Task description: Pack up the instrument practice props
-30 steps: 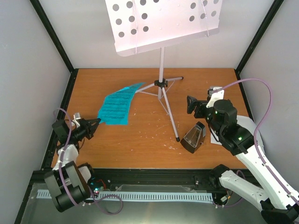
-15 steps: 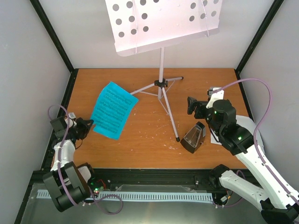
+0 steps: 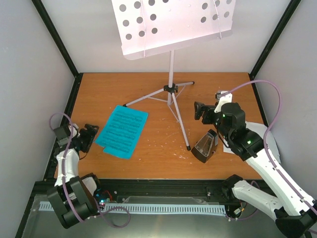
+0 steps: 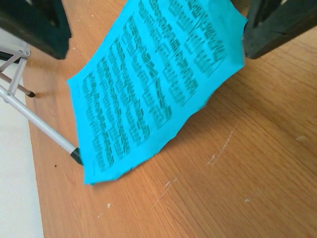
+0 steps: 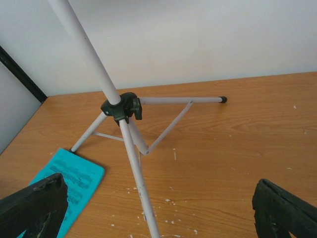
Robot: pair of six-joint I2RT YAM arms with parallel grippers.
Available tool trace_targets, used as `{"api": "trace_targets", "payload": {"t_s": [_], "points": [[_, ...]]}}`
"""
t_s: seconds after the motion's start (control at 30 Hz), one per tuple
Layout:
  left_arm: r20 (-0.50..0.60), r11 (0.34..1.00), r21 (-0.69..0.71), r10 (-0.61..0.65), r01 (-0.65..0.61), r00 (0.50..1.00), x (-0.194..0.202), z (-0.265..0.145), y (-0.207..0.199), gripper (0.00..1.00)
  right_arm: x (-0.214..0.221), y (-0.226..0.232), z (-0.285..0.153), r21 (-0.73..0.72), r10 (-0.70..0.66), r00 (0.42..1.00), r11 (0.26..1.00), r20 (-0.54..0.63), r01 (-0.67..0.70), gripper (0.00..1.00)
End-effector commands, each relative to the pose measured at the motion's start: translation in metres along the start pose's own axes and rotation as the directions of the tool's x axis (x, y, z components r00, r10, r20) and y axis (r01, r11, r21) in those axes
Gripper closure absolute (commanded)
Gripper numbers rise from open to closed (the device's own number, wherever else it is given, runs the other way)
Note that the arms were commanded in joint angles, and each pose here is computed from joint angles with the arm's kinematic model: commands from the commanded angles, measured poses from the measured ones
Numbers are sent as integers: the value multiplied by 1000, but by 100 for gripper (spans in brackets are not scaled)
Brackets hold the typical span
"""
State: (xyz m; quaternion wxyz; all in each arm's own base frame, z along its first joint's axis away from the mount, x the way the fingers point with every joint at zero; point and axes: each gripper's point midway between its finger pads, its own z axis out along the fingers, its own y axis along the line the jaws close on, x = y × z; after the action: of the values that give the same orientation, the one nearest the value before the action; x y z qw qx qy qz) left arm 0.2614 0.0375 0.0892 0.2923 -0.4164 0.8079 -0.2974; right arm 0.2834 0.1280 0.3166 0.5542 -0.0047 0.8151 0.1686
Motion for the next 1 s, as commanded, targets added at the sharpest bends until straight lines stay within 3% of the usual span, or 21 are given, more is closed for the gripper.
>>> {"api": "trace_targets", "payload": {"t_s": [0.0,0.07,0.17,0.23,0.33,0.57,0.8,0.97], "points": [[92,997,-8,71,-71,993,-26,-19,-22,1,-19,19,4,-76,45,998,996,39,-42,0],[155,993,-51,118,-111,981,-41,-32,-28,1,-20,28,11,-117,41,999,992,13,-39,0],[274,961,-80,275,-263,921,-67,-63,-59,1,-21,30,26,-161,73,996,984,-52,-81,0],[328,908,37,383,-416,864,-67,-80,-103,1,-23,23,37,-172,112,991,977,-78,-124,0],[343,852,177,416,-493,842,-51,-82,-149,7,-24,10,46,-180,173,980,966,-94,-188,0],[134,763,454,453,-460,882,62,-19,-223,14,-21,-24,40,-84,238,969,966,-71,-244,0],[20,613,653,574,-445,819,197,13,-309,13,-17,-38,14,-16,265,964,964,-27,-266,0],[-90,640,641,610,-423,787,251,59,-320,6,-2,-37,7,-29,314,948,948,-56,-316,0]]}}
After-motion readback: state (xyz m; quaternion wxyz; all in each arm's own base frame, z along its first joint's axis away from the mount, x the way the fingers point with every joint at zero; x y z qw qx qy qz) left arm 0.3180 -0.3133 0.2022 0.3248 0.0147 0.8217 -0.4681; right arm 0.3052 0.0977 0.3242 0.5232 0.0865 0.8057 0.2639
